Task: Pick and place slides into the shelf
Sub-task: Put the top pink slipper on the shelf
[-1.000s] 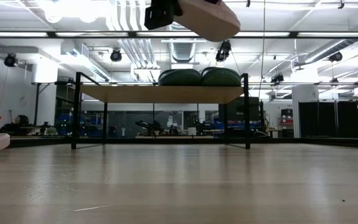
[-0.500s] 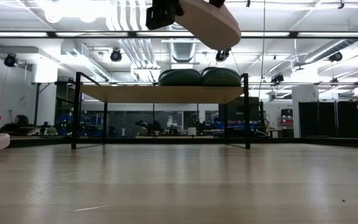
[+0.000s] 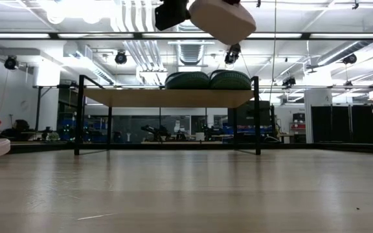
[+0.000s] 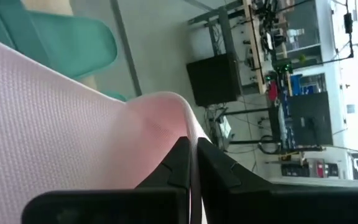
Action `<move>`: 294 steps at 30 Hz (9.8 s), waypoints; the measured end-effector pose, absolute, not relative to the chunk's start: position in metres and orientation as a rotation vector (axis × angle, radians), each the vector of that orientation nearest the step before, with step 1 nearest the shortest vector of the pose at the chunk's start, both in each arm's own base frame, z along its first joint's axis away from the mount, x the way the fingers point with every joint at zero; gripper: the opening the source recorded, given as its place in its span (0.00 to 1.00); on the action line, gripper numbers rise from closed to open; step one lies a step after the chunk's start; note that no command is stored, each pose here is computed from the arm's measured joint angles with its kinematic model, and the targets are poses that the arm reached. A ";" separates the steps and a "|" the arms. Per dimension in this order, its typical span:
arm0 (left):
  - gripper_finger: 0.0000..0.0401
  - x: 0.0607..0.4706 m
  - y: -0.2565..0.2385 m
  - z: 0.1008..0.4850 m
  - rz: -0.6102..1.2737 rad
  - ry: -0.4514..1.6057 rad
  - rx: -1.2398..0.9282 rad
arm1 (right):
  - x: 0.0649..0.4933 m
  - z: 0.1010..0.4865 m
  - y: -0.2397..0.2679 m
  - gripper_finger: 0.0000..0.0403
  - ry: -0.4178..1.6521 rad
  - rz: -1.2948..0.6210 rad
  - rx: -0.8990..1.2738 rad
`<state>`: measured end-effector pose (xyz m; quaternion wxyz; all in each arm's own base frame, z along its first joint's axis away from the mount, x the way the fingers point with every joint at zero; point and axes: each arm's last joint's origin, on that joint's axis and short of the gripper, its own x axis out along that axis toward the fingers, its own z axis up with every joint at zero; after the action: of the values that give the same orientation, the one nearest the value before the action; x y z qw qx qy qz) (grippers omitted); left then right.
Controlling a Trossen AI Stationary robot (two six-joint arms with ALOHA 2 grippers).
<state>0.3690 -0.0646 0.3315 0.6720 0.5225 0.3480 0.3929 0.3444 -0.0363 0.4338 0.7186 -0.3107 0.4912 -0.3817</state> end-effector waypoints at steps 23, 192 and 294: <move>0.57 0.251 -0.056 0.381 0.286 0.662 0.547 | 0.376 0.442 -0.032 0.02 0.896 -0.571 -0.778; 0.57 0.137 -0.048 0.351 0.451 0.417 0.200 | 0.464 0.310 -0.102 0.31 0.946 -0.416 -0.893; 0.57 0.128 -0.044 0.334 0.460 0.459 0.196 | 0.464 0.348 -0.064 0.35 0.966 -0.351 -0.649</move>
<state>0.1281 -0.0438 0.3341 0.9429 0.0962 0.2253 0.2255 0.4644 -0.0637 0.3476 0.8209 -0.3047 0.4540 -0.1650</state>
